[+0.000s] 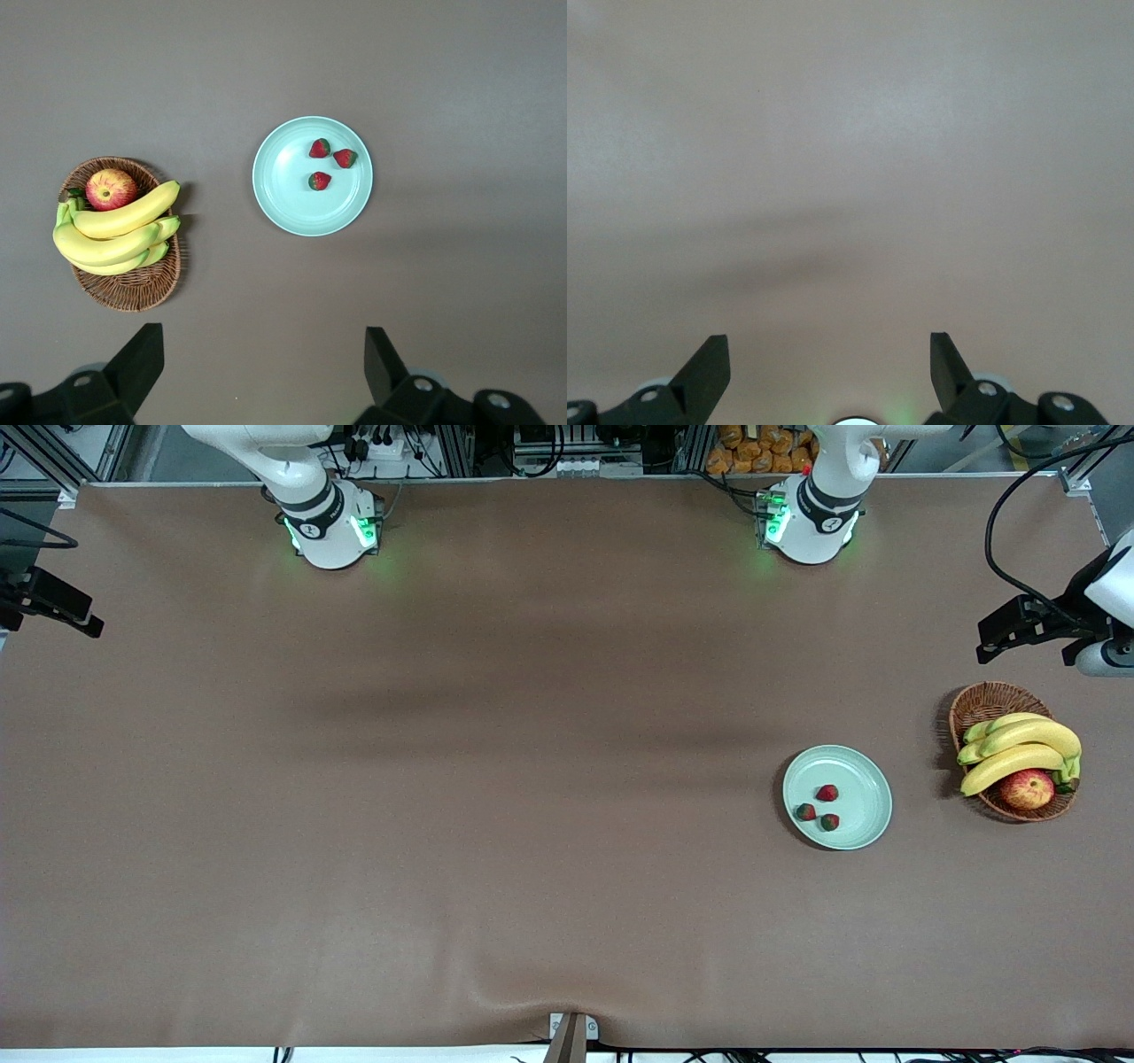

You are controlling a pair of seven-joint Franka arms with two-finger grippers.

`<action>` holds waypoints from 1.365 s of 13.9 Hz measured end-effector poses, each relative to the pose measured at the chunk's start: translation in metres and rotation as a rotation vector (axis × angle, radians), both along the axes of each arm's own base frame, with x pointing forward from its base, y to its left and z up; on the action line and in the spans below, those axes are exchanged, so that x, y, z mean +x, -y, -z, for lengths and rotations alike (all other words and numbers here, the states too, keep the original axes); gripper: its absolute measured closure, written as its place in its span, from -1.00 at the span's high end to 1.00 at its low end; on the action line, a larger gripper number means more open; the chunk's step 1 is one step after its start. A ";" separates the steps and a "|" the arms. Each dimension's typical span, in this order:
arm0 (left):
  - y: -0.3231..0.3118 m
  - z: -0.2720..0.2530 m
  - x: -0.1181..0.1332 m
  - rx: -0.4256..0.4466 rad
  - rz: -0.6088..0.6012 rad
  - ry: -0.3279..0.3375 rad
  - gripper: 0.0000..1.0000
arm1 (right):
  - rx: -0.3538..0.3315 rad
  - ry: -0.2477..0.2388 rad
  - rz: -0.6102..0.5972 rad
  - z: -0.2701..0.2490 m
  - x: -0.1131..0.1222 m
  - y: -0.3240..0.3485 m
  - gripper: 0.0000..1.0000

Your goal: Collect all strawberries into plate

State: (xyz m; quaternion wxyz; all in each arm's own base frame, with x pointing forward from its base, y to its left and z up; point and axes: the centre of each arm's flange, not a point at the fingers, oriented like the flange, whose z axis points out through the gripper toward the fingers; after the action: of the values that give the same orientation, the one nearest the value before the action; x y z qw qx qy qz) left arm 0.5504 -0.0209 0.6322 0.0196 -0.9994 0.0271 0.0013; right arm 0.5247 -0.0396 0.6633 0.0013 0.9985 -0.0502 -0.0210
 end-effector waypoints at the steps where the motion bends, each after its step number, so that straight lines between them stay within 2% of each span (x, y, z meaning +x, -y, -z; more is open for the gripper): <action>1: 0.000 0.000 0.000 0.000 0.000 0.000 1.00 | 0.000 0.000 0.000 0.000 0.000 0.000 1.00; 19: -0.008 0.000 0.000 0.000 -0.025 0.000 1.00 | 0.000 0.000 0.000 0.000 0.000 0.000 1.00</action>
State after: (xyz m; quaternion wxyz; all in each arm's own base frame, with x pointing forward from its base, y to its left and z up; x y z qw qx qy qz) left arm 0.5508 -0.0125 0.6319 0.0194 -0.9997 0.0144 0.0017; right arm 0.5247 -0.0395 0.6633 0.0013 0.9985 -0.0501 -0.0210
